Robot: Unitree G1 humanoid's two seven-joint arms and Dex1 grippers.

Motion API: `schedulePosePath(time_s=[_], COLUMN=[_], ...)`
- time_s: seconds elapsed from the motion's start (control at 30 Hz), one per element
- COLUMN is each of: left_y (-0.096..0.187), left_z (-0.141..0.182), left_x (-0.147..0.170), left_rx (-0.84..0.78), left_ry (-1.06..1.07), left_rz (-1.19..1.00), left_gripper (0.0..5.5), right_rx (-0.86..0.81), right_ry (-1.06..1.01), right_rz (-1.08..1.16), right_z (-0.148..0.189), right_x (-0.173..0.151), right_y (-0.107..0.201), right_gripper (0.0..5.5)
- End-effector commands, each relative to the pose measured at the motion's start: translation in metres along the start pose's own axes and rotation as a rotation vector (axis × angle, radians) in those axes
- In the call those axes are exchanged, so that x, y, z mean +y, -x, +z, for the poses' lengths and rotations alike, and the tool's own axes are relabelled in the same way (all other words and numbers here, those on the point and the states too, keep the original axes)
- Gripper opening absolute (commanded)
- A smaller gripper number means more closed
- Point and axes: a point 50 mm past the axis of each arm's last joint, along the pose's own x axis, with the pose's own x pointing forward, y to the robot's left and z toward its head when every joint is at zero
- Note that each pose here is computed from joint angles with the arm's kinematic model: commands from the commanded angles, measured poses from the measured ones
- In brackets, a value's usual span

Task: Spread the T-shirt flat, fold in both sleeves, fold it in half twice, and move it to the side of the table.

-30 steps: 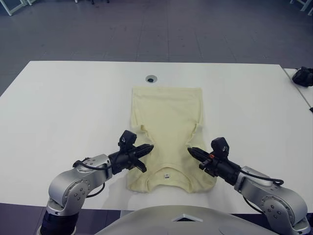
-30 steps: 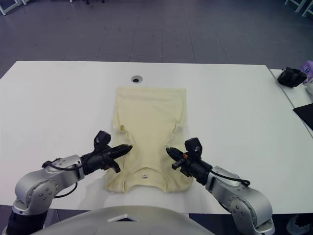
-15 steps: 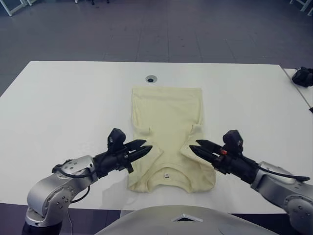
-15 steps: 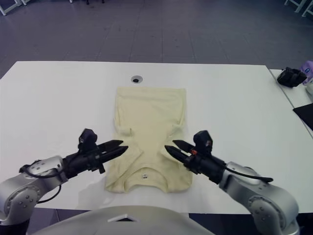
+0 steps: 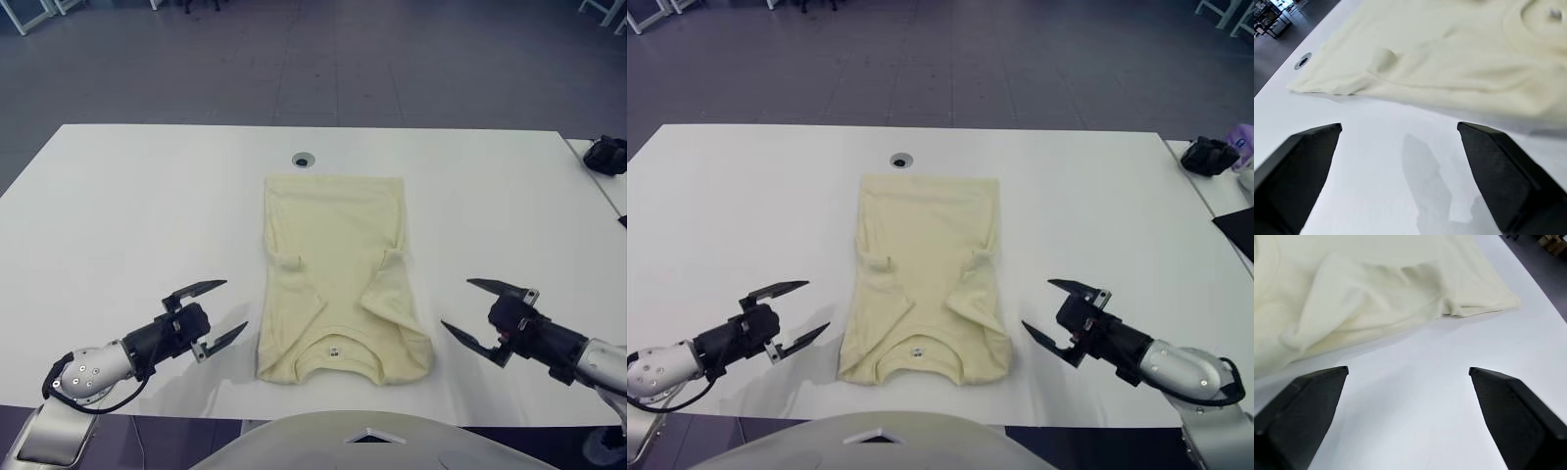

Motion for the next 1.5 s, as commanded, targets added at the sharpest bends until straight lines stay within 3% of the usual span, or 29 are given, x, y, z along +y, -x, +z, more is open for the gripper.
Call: schedulePosePath(time_s=[0.03,0.1,0.43,0.8,0.97,1.07,1.33,1.5], left_y=[-0.009,-0.01,-0.004,-0.009,-0.008,-0.007,0.008,0.009], left_z=[0.0,0.001,-0.006,-0.006,-0.006,-0.005,-0.002,0.002], left_x=[-0.004,-0.005,-0.011,-0.012,-0.011,-0.01,-0.007,-0.011], left_rx=[-0.043,-0.056,-0.028,-0.034,-0.024,-0.026,-0.032,-0.079], left_ry=[-0.026,-0.041,-0.057,-0.066,-0.113,-0.161,-0.303,-0.311], left_rz=[-0.013,-0.023,-0.059,-0.059,-0.083,-0.113,-0.237,-0.295], left_gripper=[5.14,5.38,5.38,5.38,5.38,5.38,5.38,5.38], right_rx=[-0.052,-0.081,-0.066,-0.098,-0.082,-0.078,-0.125,-0.1], right_ry=[0.053,0.069,0.186,0.197,0.491,0.533,0.45,0.445], right_rz=[0.051,0.064,-0.056,0.056,0.086,0.084,-0.042,0.044], right_z=[0.001,0.006,0.021,0.023,0.024,0.024,0.027,0.012], right_x=[0.016,0.021,-0.005,0.024,0.022,0.022,0.0,0.012], right_y=[-0.016,-0.017,-0.001,-0.02,-0.019,-0.017,0.011,0.017], right_gripper=[5.28,5.4,5.4,5.4,5.4,5.4,5.4,5.4])
